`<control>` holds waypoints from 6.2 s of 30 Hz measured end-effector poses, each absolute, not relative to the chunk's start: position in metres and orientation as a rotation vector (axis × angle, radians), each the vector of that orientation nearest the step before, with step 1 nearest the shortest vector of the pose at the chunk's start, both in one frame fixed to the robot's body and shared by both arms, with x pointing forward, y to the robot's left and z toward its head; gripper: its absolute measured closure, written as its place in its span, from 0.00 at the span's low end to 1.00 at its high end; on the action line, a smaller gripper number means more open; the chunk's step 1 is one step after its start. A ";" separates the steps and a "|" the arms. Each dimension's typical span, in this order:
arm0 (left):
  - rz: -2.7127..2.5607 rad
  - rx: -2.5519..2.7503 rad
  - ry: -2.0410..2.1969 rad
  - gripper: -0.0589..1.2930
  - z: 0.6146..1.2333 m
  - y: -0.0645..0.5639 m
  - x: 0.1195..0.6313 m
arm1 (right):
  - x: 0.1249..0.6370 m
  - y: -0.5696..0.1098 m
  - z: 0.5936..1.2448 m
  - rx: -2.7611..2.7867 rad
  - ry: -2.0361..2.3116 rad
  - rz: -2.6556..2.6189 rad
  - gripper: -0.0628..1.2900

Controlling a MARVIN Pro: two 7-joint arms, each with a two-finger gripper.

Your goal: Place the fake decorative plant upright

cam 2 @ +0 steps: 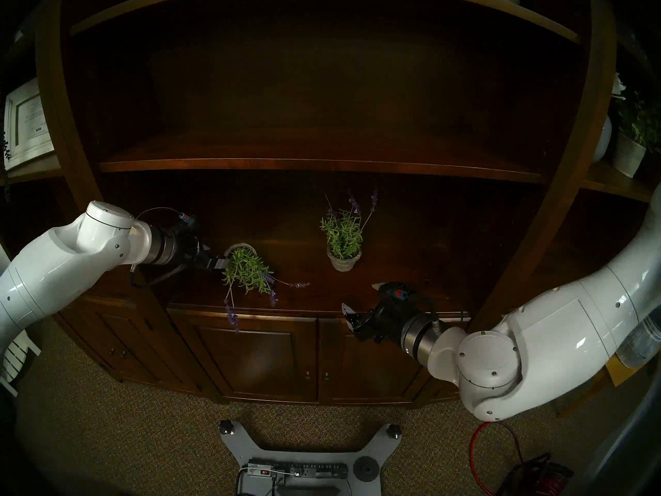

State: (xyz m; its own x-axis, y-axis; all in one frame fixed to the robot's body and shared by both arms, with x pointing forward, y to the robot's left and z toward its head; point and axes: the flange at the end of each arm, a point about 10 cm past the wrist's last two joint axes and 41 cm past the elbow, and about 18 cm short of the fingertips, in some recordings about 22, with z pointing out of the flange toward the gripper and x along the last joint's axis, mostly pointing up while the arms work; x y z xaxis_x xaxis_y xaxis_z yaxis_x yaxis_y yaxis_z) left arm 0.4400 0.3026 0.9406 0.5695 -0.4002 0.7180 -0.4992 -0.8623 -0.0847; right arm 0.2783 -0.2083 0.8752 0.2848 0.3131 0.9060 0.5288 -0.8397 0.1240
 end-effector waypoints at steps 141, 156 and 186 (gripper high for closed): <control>1.053 2.668 -0.742 0.76 0.888 0.293 0.480 | 0.278 -0.208 0.875 -2.349 -0.782 -1.585 0.05; 1.112 2.651 -0.723 0.74 0.891 0.287 0.482 | 0.278 -0.208 0.875 -2.349 -0.782 -1.585 0.05; 1.155 2.632 -0.690 0.51 0.889 0.272 0.488 | 0.278 -0.208 0.875 -2.349 -0.782 -1.585 0.05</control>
